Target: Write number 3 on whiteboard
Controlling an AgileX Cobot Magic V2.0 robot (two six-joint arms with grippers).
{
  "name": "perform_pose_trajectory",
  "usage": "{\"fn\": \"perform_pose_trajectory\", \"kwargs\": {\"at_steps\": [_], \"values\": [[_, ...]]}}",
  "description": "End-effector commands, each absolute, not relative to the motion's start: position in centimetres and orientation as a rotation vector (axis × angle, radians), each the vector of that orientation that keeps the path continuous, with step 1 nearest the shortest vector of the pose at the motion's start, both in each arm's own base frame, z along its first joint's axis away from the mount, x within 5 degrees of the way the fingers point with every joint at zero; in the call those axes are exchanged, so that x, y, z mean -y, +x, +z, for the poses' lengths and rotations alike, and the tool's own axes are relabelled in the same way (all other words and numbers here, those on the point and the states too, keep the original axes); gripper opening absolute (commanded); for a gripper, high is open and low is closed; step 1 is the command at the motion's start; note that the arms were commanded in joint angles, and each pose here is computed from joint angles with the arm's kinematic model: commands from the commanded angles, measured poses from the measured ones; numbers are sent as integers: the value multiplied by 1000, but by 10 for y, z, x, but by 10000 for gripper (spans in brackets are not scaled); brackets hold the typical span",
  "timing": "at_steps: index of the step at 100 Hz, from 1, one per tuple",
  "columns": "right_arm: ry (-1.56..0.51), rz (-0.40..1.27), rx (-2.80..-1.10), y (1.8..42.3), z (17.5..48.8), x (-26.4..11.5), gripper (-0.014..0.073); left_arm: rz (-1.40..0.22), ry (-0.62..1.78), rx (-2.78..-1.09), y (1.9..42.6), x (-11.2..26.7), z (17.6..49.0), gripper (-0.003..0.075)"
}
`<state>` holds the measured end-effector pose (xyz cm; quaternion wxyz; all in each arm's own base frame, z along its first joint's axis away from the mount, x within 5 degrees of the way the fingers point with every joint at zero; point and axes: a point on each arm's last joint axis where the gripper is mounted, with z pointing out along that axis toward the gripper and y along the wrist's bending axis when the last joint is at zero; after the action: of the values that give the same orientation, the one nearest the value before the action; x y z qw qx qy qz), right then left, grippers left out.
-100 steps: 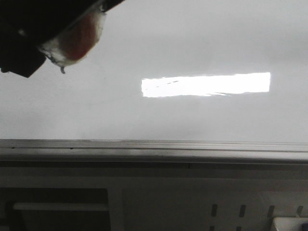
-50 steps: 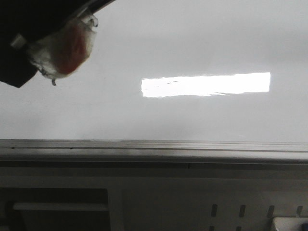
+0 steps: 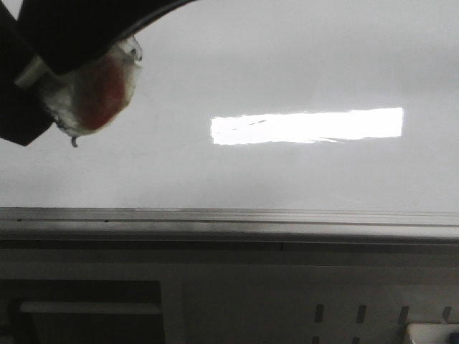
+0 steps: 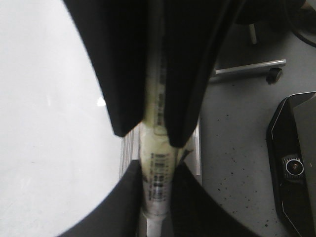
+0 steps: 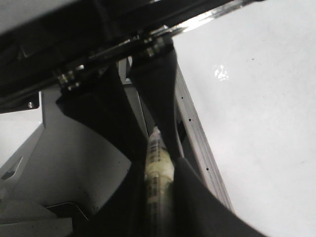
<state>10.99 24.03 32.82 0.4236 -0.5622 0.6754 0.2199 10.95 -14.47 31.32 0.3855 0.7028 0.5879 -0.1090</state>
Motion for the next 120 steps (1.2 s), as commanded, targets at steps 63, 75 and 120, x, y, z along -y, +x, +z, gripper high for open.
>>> {"fn": "perform_pose_trajectory", "kwargs": {"at_steps": [63, 75, 120], "values": [[-1028, 398, -1694, 160, 371, -175, -57, -399, 1079, -1489, 51, 67, 374, 299], [-949, 368, -1673, 173, 367, -168, -45, -418, 924, -1539, 44, 50, 363, 155], [-936, 291, -1831, 203, 334, -167, -45, -462, 838, -1566, 38, 40, 342, -20]]}}
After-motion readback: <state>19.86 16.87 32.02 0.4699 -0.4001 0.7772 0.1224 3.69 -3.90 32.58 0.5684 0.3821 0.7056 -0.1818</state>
